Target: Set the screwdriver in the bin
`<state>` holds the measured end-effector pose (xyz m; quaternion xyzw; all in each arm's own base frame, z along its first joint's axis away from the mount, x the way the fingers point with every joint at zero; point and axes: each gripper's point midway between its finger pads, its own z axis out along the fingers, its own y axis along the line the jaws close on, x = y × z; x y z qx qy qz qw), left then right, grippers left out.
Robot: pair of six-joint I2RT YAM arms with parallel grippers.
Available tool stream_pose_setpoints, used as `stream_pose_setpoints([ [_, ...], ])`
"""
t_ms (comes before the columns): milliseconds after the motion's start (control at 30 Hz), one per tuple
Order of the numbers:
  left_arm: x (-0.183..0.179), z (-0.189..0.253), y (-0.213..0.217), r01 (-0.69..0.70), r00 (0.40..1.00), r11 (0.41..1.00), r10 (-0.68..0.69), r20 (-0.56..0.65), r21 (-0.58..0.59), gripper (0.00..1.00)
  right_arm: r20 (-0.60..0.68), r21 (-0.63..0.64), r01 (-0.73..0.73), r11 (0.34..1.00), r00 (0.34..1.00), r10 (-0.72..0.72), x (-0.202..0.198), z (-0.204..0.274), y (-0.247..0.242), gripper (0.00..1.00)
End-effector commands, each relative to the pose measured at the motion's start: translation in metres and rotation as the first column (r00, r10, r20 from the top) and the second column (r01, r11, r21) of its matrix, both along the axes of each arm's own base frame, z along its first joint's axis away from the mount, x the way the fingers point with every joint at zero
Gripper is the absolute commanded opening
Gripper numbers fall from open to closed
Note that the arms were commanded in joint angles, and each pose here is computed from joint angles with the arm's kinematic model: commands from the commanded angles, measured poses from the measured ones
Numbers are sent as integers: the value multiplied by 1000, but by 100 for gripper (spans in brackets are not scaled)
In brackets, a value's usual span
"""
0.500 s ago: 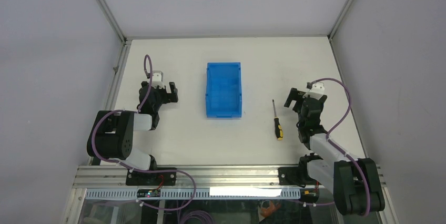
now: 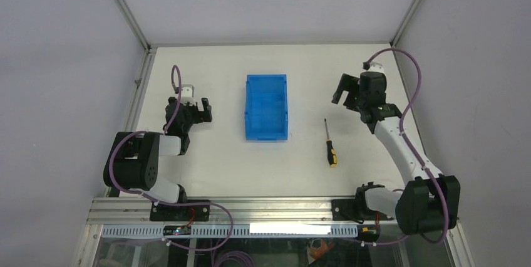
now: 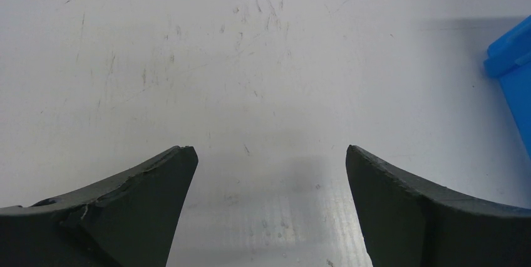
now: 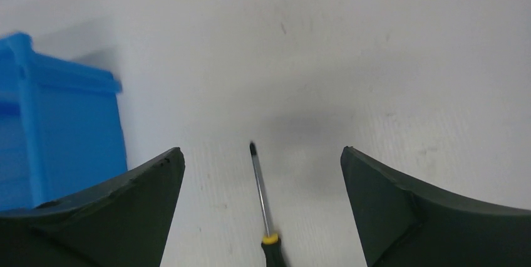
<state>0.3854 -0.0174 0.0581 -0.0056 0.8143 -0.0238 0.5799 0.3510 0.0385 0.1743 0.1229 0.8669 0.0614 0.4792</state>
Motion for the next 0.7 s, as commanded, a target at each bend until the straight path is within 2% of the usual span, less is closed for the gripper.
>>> stream_pose_setpoints([
  [0,8,21,0,-1,997,1000,1,75,-8,99,-441,19,-45,999,896,49,-85,-69,20,99],
  [267,8,21,0,0,997,1000,1,75,-8,99,-538,16,-33,999,842,37,-131,-101,41,99],
  [433,8,21,0,0,997,1000,1,75,-7,99,-607,-47,1,999,794,-29,-144,-130,37,96],
  [567,8,21,0,1,997,1000,0,75,-8,99,-626,-67,1,998,779,-43,-145,-144,40,87],
  [667,8,21,0,0,997,1000,1,75,-8,99,-647,-80,8,997,761,-58,-147,-152,40,77],
])
